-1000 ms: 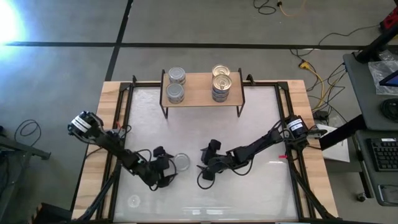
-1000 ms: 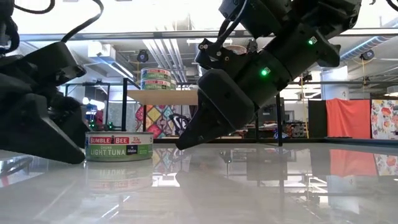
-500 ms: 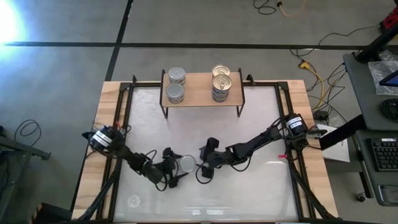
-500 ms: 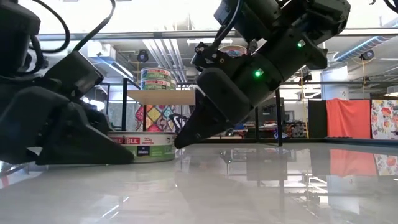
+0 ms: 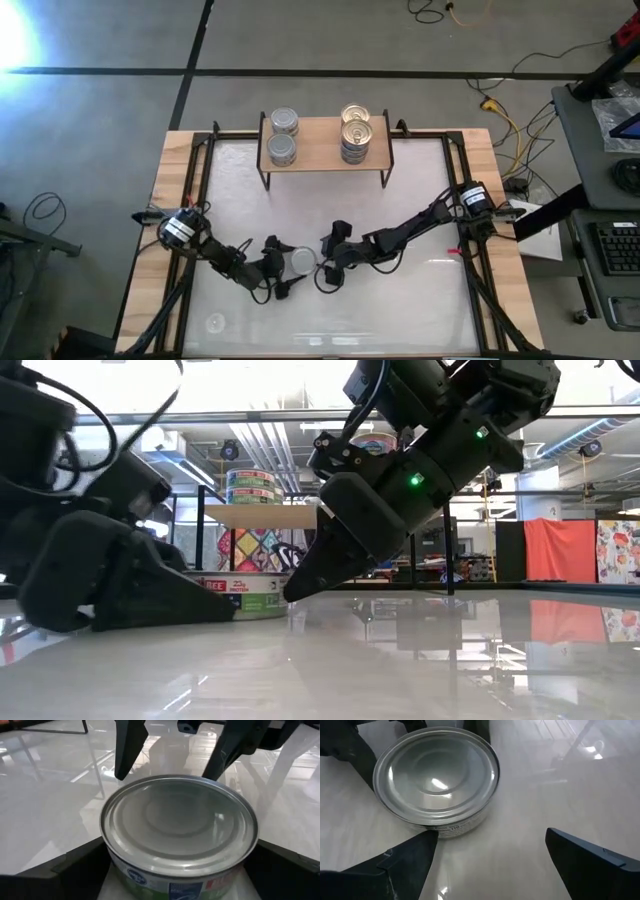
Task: Stack canned seafood by type on shelf
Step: Stack the green tuna can on top of the green tuna can on the shelf
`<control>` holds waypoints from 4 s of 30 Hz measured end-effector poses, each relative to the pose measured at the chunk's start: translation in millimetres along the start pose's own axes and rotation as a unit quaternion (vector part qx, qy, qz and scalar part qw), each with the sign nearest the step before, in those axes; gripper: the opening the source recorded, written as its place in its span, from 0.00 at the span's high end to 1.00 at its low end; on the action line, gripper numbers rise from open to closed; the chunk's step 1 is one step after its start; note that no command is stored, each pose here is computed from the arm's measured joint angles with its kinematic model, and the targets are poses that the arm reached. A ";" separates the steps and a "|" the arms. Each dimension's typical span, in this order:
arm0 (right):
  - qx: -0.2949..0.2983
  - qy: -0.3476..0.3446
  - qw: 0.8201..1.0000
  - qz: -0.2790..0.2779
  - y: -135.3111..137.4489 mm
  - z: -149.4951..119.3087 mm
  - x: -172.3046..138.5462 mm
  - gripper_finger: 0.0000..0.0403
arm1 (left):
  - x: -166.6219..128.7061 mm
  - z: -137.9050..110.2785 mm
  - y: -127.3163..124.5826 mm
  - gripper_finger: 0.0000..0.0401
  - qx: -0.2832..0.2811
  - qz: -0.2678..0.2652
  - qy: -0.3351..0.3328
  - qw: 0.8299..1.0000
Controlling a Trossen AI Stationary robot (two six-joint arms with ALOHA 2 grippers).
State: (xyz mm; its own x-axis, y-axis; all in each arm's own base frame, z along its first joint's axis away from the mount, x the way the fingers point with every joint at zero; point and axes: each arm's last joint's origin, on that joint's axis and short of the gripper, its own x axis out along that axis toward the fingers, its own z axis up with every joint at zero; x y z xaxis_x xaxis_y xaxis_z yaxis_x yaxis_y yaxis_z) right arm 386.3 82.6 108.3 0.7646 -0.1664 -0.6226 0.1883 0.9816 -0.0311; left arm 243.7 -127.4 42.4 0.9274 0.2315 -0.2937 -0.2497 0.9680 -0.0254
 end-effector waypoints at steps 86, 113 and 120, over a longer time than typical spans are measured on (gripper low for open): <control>0.020 -0.179 0.983 0.046 -214.7 258.1 -91.4 0.65 | -34.1 244.8 174.3 0.03 -0.095 0.334 -0.017 0.937; -0.008 -0.111 0.993 0.043 -233.6 237.3 -14.3 0.82 | -19.8 235.2 196.6 0.01 -0.108 0.337 0.013 0.935; -0.012 -0.102 0.994 0.042 -233.8 234.4 -10.2 0.82 | -21.4 234.5 196.6 0.01 -0.103 0.338 0.021 0.935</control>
State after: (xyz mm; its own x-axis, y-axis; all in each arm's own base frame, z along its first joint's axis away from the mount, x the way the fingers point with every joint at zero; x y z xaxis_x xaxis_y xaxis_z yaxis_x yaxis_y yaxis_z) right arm 479.0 -167.1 305.2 0.8868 -0.0971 -0.4519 0.1054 0.9944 -0.0068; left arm 240.0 80.7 267.8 0.5271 0.7764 -0.3456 -0.8277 0.5611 -0.0020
